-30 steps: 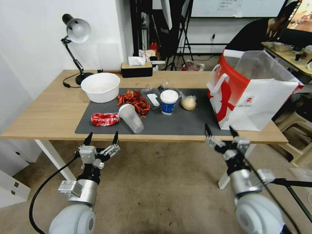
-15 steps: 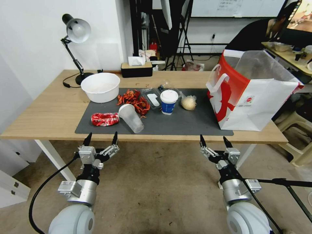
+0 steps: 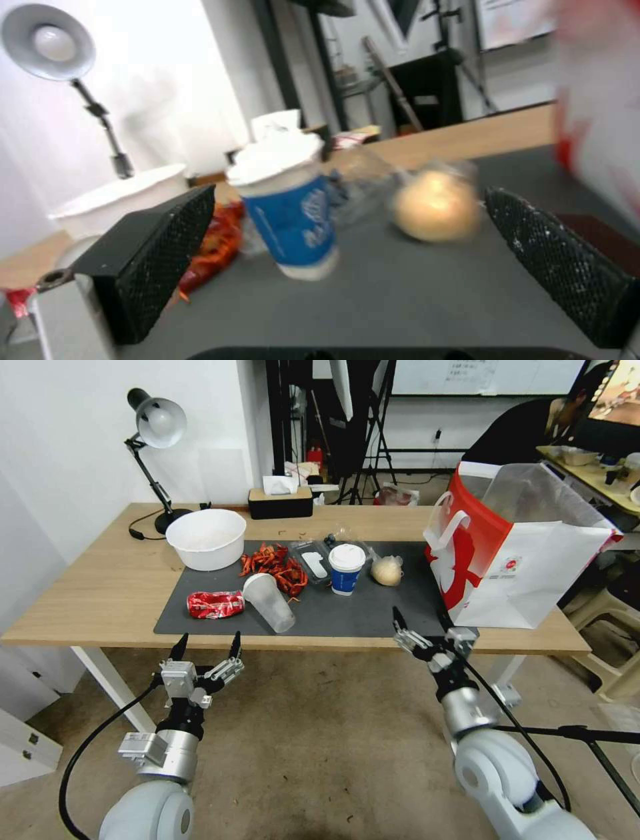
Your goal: Pick up the trash from the table and place it into the takeout bag.
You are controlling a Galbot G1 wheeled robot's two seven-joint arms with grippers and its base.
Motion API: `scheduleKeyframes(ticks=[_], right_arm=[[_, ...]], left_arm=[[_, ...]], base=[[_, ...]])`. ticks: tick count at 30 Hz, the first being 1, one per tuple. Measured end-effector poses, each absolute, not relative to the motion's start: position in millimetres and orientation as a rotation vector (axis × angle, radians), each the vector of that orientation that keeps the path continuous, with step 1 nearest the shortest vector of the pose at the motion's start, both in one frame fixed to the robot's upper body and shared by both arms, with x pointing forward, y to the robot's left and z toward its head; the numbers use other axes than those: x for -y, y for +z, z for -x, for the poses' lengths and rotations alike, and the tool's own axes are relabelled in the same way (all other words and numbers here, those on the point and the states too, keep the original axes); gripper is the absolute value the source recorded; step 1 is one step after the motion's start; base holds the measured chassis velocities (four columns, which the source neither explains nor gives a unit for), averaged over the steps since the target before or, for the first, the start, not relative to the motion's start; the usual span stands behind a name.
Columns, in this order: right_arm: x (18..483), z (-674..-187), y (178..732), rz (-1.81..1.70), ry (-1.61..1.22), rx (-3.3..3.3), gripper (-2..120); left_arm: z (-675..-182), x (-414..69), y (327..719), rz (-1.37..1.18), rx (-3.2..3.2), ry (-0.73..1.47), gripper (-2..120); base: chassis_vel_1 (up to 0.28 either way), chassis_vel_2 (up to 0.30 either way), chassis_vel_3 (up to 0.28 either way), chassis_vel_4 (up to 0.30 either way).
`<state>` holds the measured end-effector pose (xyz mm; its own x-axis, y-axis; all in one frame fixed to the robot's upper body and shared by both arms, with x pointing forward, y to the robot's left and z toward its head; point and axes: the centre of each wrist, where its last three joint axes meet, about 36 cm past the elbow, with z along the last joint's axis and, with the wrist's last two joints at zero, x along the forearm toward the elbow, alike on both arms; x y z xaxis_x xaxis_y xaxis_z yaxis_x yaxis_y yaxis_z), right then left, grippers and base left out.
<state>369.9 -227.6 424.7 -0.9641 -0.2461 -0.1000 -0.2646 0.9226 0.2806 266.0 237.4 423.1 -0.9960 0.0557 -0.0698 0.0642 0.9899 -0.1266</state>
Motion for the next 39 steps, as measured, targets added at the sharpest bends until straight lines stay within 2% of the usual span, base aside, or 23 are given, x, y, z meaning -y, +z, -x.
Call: scheduleKeyframes(ticks=[3, 7, 15, 36, 39], right_arm=[[224.6, -411.4, 428.4, 0.493, 0.464, -3.027, 100], [220.1, -443.6, 422.1, 0.532, 0.440, -3.070, 100], [209.3, -488.6, 407.2, 0.588, 0.370, -3.132, 100], [174.5, -546.9, 399.9, 0.688, 0.213, -3.136, 100], [171.8, -547.6, 397.0, 0.693, 0.202, -3.142, 91]], left_arm=[[-265.4, -237.0, 422.6, -0.087, -3.070, -0.198, 100], [-264.0, -236.9, 421.5, -0.076, -3.074, -0.199, 100], [-262.7, -238.7, 420.9, -0.054, -3.074, -0.196, 100], [-263.1, -241.1, 420.3, -0.032, -3.070, -0.194, 100], [-263.2, -241.4, 420.3, -0.028, -3.069, -0.194, 100]], base=[[0.000, 0.000, 0.000, 0.000], [0.000, 0.000, 0.000, 0.000], [0.000, 0.000, 0.000, 0.000], [0.000, 0.000, 0.000, 0.000], [0.000, 0.000, 0.000, 0.000]])
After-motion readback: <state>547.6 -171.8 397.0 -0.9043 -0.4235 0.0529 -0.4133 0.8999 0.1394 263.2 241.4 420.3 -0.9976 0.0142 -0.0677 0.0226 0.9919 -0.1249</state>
